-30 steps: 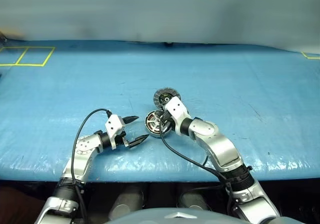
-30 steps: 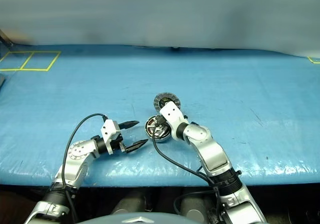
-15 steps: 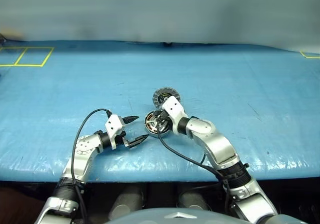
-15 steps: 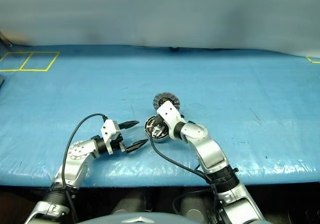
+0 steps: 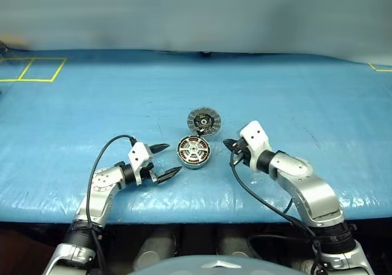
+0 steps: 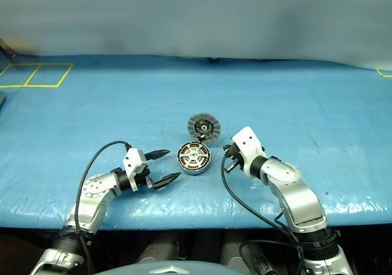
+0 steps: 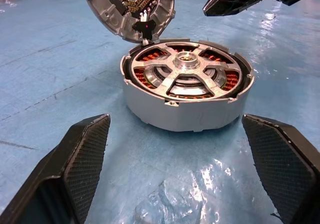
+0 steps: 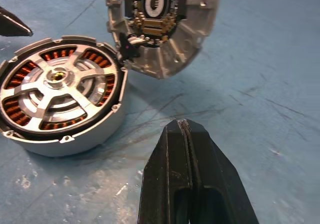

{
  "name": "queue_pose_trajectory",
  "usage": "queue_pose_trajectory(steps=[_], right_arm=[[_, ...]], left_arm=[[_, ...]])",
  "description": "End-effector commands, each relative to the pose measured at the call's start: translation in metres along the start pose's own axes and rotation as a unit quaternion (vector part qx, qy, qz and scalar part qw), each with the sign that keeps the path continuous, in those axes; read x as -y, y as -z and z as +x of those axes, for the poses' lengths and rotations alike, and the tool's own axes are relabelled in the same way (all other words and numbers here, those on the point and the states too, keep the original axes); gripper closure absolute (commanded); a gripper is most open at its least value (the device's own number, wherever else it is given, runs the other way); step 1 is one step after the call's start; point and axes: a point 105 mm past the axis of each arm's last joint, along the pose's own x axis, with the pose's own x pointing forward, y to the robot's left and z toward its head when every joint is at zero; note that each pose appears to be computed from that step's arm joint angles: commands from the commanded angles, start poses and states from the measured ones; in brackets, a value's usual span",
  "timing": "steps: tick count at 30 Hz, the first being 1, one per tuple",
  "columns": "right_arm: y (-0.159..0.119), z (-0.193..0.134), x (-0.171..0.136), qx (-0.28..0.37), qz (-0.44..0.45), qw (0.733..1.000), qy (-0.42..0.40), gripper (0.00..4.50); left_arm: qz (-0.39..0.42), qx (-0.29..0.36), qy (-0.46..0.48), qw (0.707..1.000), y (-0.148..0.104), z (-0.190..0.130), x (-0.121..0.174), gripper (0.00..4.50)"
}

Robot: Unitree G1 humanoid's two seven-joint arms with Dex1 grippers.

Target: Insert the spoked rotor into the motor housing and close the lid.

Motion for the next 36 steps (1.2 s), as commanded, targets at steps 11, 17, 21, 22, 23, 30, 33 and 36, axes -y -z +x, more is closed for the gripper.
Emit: queue_pose_trajectory(steps=[11,17,21,22,23,30,33,36], right_arm=[[-0.047,0.063,0.041,0.087,0.016,0.996,0.004,4.48],[-0.079,0.07,0.019,0.143,0.029,0.983,-0.11,4.48],[-0.089,0.067,0.0,0.15,0.013,0.971,-0.184,4.48],[-0.09,0.064,-0.007,0.147,0.001,0.967,-0.209,4.48],[-0.089,0.062,-0.013,0.144,-0.009,0.963,-0.228,4.48],[-0.072,0.043,-0.045,0.113,-0.065,0.943,-0.305,4.48],[-0.06,0.04,-0.058,0.095,-0.073,0.943,-0.31,4.48],[-0.054,0.039,-0.063,0.093,-0.069,0.948,-0.297,4.48]], left_arm=[[0.021,0.013,-0.008,1.0,-0.012,-0.004,-0.005,0.0],[0.015,0.013,-0.007,1.0,-0.012,-0.005,-0.003,0.0],[0.014,0.012,-0.007,1.0,-0.011,-0.005,-0.003,0.0],[0.013,0.012,-0.007,1.0,-0.011,-0.005,-0.004,0.0],[0.013,0.012,-0.007,1.0,-0.011,-0.005,-0.004,0.0],[0.01,0.007,-0.007,1.0,-0.01,-0.008,-0.003,0.0],[0.007,0.005,-0.006,1.0,-0.009,-0.01,-0.002,0.0],[0.006,0.004,-0.004,1.0,-0.009,-0.011,-0.001,0.0]])
